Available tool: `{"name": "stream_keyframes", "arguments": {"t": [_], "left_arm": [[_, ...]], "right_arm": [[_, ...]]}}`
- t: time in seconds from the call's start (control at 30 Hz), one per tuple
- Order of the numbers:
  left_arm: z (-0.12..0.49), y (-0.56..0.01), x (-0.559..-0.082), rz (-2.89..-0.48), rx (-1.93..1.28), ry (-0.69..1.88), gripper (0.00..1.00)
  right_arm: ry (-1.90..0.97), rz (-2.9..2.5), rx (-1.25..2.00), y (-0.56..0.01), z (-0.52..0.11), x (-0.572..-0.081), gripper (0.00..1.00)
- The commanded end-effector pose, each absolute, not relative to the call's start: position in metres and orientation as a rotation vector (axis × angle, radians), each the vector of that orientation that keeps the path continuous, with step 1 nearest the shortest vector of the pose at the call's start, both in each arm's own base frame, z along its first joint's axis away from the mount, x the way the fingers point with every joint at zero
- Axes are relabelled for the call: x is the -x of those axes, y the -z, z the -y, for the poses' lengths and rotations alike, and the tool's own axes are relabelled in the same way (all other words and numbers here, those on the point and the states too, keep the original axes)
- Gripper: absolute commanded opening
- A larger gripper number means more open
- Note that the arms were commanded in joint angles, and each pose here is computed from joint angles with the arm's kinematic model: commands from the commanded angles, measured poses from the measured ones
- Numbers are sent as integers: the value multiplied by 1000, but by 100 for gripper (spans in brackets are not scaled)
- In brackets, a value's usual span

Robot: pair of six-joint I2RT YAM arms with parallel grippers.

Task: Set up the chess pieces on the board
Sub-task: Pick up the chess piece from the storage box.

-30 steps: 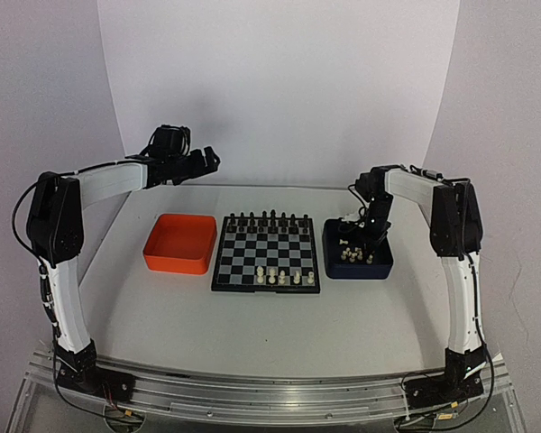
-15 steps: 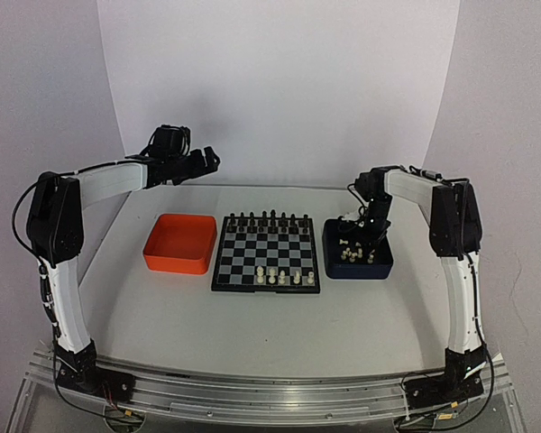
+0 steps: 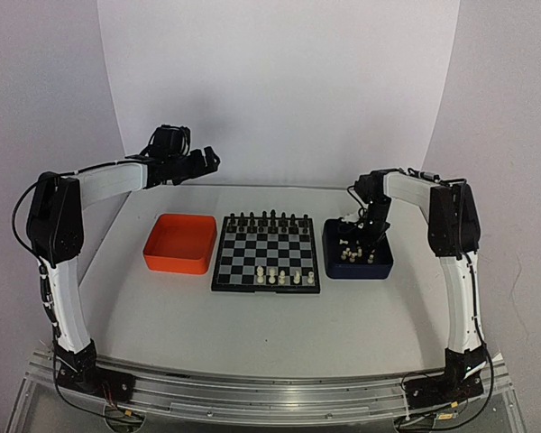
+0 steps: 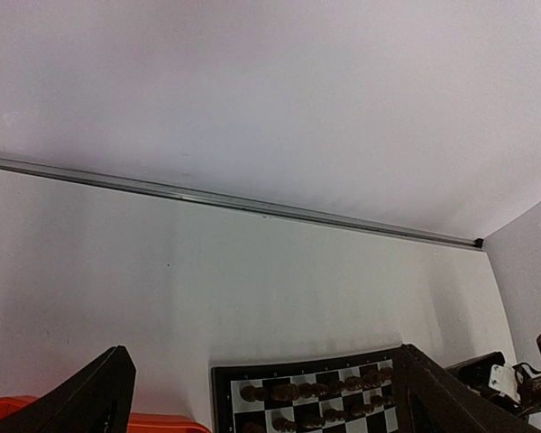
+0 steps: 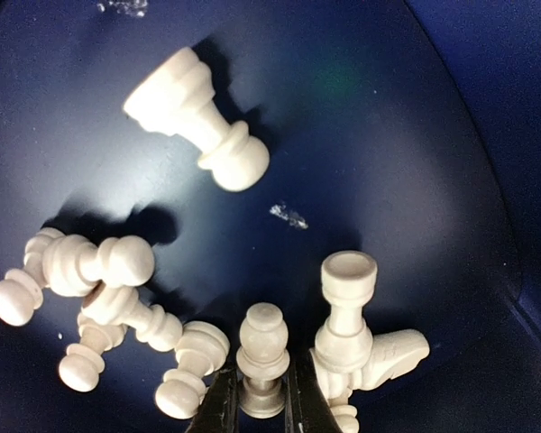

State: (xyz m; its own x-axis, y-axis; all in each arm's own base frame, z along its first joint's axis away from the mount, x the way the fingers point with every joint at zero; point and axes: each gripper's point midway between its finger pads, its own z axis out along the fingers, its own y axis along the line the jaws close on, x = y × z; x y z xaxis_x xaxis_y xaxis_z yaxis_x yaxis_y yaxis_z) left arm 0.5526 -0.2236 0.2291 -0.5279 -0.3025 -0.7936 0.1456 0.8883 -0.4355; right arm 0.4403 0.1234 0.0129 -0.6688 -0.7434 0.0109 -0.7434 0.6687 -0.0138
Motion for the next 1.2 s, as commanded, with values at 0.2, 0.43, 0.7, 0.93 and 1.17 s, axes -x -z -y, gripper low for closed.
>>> {"name": "stream_keyframes", "arguments": {"t": [0.2,0.43,0.7,0.93,1.17], "left_arm": [[225,-260,-554,-1979,105,611,100],[229,-266,-553,-1959,87,642,100],[232,-273,-551,-1941,71,673,100],[236,-282,-542,-1933,61,724,100],[268,-303,-519,-1926,-64,948,100]], "right_arm": [[-26,2958,-1265,-34,-127,-453,1],[-23,3070,-1261,-69,-133,-465,0],[-11,3149,-1261,-95,-136,-470,0],[238,3249,-1322,-144,-162,-464,0],[795,3280,-1511,-213,-217,-440,0]]}}
